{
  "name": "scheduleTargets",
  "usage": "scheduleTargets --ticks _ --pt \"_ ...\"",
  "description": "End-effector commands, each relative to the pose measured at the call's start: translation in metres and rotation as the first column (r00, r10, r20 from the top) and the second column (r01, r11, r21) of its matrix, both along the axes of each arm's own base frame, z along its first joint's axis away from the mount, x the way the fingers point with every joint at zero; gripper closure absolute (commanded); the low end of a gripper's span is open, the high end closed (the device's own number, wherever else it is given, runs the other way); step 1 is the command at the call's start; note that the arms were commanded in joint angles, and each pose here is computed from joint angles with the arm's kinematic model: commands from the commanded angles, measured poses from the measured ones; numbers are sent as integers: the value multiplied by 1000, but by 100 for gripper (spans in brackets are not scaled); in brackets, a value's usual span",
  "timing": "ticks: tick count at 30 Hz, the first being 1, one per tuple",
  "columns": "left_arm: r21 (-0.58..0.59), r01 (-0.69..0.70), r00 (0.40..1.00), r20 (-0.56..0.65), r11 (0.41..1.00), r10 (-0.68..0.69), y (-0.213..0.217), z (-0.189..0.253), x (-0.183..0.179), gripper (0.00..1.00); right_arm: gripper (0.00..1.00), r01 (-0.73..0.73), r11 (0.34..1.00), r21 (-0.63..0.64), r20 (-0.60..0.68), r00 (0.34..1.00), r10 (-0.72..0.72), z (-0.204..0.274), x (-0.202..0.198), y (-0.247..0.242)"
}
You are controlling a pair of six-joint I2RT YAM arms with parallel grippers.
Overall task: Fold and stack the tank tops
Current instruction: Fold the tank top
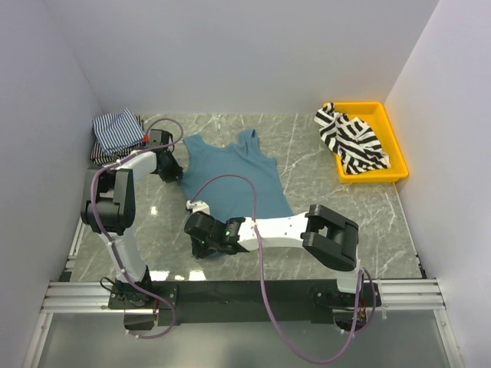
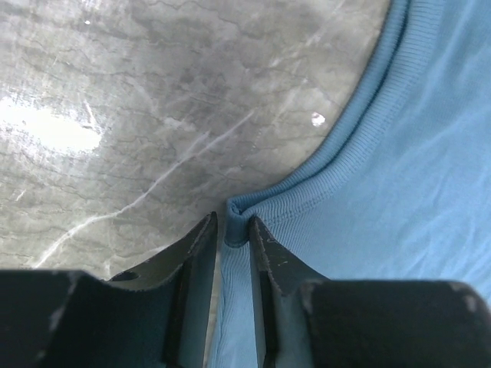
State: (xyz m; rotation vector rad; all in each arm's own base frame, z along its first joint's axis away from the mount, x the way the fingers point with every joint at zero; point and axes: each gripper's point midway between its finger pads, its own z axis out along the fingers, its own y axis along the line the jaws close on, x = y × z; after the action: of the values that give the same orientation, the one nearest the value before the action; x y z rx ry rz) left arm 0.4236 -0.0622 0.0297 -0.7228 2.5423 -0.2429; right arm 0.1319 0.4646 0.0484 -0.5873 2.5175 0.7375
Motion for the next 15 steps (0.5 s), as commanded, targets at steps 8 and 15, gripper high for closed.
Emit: scheduleTargets --ticks 8,15 --pt "36 -27 1000 10 999 27 4 -3 12 78 100 -11 994 108 -1 1000 11 43 1 12" --pt "109 -130 990 63 986 124 24 15 16 99 100 -56 989 135 -59 996 64 42 -12 22"
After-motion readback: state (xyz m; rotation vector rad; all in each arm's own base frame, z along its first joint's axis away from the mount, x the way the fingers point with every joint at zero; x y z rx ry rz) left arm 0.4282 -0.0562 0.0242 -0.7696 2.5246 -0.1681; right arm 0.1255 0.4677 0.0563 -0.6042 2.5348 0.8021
